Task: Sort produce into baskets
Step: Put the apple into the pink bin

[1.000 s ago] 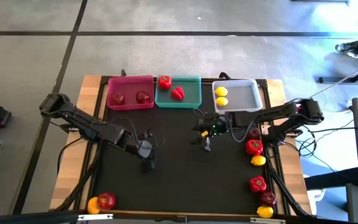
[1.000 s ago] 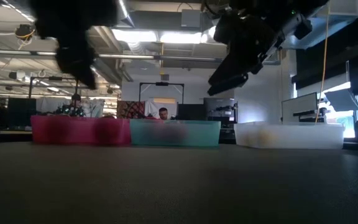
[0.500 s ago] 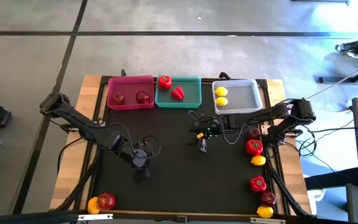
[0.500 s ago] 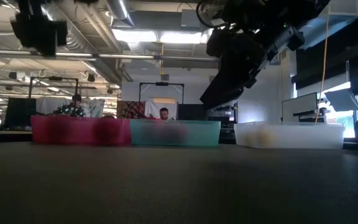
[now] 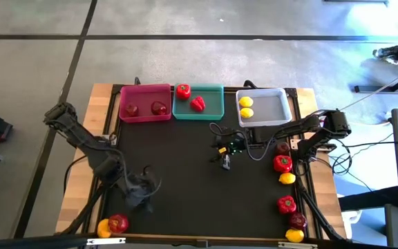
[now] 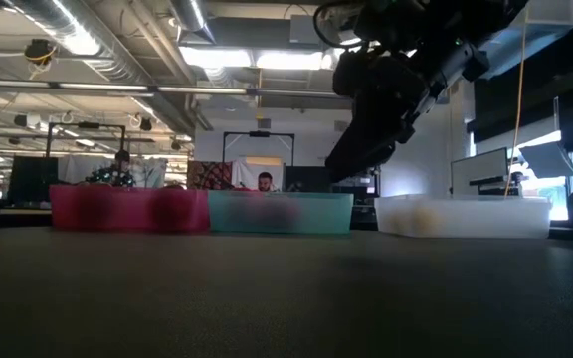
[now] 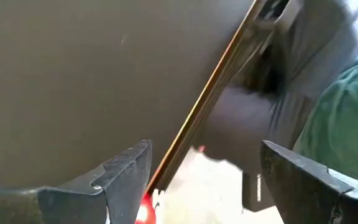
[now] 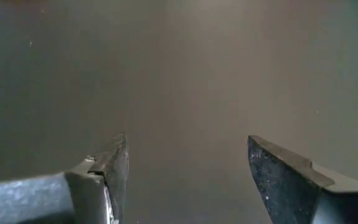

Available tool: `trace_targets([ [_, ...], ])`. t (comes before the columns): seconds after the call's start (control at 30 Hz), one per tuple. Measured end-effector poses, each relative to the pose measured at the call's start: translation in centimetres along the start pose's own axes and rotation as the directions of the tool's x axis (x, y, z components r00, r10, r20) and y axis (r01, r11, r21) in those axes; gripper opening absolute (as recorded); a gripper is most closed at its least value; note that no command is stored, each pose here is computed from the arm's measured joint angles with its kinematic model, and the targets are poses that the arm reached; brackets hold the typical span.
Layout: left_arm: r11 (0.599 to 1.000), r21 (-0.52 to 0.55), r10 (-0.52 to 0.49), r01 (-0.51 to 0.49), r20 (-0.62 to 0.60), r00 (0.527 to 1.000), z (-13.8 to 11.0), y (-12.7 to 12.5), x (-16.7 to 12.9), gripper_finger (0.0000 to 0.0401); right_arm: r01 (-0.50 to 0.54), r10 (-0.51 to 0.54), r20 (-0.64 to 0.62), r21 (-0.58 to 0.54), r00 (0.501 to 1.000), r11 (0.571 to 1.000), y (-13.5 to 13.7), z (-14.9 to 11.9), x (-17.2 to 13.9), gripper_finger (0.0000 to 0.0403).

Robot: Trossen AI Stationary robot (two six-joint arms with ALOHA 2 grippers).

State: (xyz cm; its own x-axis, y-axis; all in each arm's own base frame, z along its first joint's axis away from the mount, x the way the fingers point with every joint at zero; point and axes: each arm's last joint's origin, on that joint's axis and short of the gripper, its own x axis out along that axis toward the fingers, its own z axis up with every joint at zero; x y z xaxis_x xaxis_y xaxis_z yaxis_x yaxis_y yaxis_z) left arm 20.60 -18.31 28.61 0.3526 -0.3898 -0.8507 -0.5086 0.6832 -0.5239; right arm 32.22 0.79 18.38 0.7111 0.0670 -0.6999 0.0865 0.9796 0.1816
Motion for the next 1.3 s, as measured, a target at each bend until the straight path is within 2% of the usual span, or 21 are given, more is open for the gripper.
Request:
trace_targets([
  [0.23,0.994,-0.089,0.059,-0.065,-0.068,0.996,-3.6,0.2,0.1,0.0290,-0.005,0.005,-0.010,0.005,1.000,1.000,0.0,-0.1,0.0,0.0260],
  [0.5,0.988,-0.078,0.124,-0.136,-0.137,0.983,-7.2,0.3,1.1,0.0290,-0.001,0.003,-0.045,0.037,0.999,0.999,0.0,-0.4,0.0,0.0260],
  [0.83,0.973,0.001,0.226,-0.229,-0.181,0.957,-9.0,0.4,3.8,0.0288,0.001,0.001,-0.053,0.040,0.999,0.999,0.0,-0.5,0.0,0.0260],
  [0.97,0.967,0.038,0.255,-0.252,-0.205,0.945,-9.4,0.5,4.6,0.0261,0.002,0.000,-0.051,0.039,0.999,0.999,0.0,-0.5,0.0,0.0260],
  [1.3,0.939,0.135,0.340,-0.316,-0.242,0.909,-9.9,1.1,6.1,0.0157,0.003,-0.001,-0.051,0.039,0.999,0.999,0.0,-0.5,0.0,0.0260],
])
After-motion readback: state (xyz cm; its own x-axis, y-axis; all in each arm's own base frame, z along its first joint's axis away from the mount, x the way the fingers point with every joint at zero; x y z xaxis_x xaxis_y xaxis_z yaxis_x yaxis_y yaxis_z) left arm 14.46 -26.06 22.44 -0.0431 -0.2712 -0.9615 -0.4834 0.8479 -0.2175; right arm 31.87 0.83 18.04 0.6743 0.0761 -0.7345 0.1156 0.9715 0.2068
